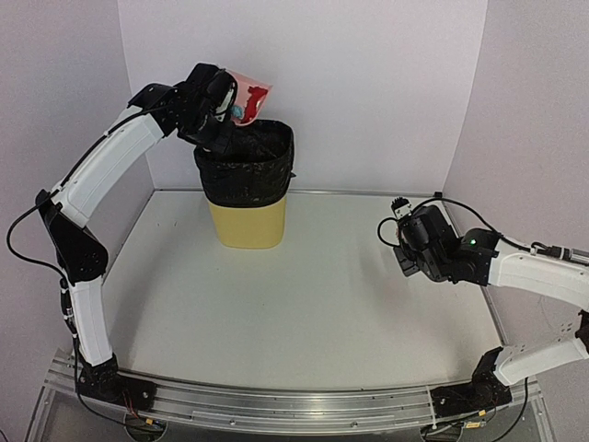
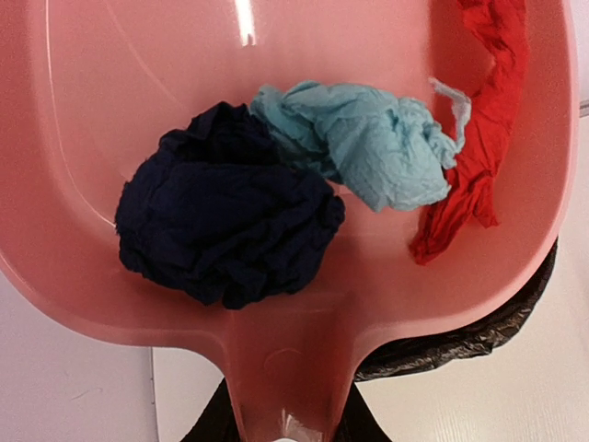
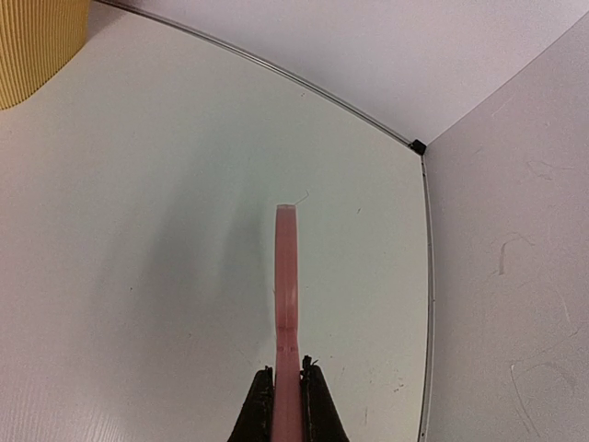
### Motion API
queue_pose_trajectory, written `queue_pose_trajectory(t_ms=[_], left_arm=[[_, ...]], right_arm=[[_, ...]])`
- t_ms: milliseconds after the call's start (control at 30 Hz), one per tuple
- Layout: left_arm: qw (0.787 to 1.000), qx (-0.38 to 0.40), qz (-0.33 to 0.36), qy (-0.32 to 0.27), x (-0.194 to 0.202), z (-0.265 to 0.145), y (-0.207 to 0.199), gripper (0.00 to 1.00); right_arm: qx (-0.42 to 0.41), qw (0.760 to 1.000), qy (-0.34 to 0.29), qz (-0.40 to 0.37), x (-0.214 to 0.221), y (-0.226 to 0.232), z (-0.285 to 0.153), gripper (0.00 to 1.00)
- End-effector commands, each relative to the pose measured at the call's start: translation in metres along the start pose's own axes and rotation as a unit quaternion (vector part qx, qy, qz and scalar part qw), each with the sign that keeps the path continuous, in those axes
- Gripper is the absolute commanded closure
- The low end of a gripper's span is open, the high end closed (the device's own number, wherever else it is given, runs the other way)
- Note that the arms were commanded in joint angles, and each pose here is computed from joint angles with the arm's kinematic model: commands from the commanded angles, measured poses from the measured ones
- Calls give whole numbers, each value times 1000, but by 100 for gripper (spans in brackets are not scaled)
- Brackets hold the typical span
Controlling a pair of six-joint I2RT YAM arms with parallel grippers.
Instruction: Sweep away the paper scraps from the table
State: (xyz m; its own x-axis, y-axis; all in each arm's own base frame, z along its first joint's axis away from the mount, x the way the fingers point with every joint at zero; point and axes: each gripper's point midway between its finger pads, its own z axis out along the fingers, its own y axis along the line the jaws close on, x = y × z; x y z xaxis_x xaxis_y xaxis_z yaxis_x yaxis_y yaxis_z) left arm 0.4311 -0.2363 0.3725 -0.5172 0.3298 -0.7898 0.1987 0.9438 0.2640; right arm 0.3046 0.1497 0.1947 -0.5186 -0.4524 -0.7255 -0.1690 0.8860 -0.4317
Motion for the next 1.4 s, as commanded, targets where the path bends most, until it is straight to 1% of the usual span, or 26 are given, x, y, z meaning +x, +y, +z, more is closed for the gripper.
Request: queue_pose_trajectory(t_ms=[0, 167, 367, 533, 667, 933, 1033, 1200, 1300, 1367], left_arm=[[995, -79, 14, -55, -32, -15, 35, 100], [983, -164, 58, -64, -37, -8, 54, 99], [966, -229, 103, -66, -45, 1, 65, 99], [942, -290, 160, -54, -46, 10, 73, 99], [927, -318, 195, -44, -45, 13, 79, 99], [897, -367, 244, -38, -48, 10, 88, 99], [881, -386, 271, -29, -47, 9, 91, 100], [869, -412, 274, -36, -52, -2, 98, 100], [865, -424, 264, -40, -57, -10, 103, 100], [867, -428, 252, -45, -61, -15, 106, 100]], right_arm=[[3, 999, -15, 28, -10, -9, -7, 100], [5, 999, -16, 30, -10, -11, -8, 100], [5, 999, -16, 31, -10, -11, -9, 100], [7, 999, -16, 30, -8, -13, -10, 100], [9, 999, -16, 28, -6, -14, -10, 100], [7, 999, -16, 29, -4, -14, -11, 100], [5, 999, -15, 31, -4, -13, -11, 100], [1, 999, -16, 36, -4, -13, -12, 100], [-2, 999, -17, 38, -5, -12, -12, 100], [-3, 999, -18, 40, -6, -12, -12, 100]])
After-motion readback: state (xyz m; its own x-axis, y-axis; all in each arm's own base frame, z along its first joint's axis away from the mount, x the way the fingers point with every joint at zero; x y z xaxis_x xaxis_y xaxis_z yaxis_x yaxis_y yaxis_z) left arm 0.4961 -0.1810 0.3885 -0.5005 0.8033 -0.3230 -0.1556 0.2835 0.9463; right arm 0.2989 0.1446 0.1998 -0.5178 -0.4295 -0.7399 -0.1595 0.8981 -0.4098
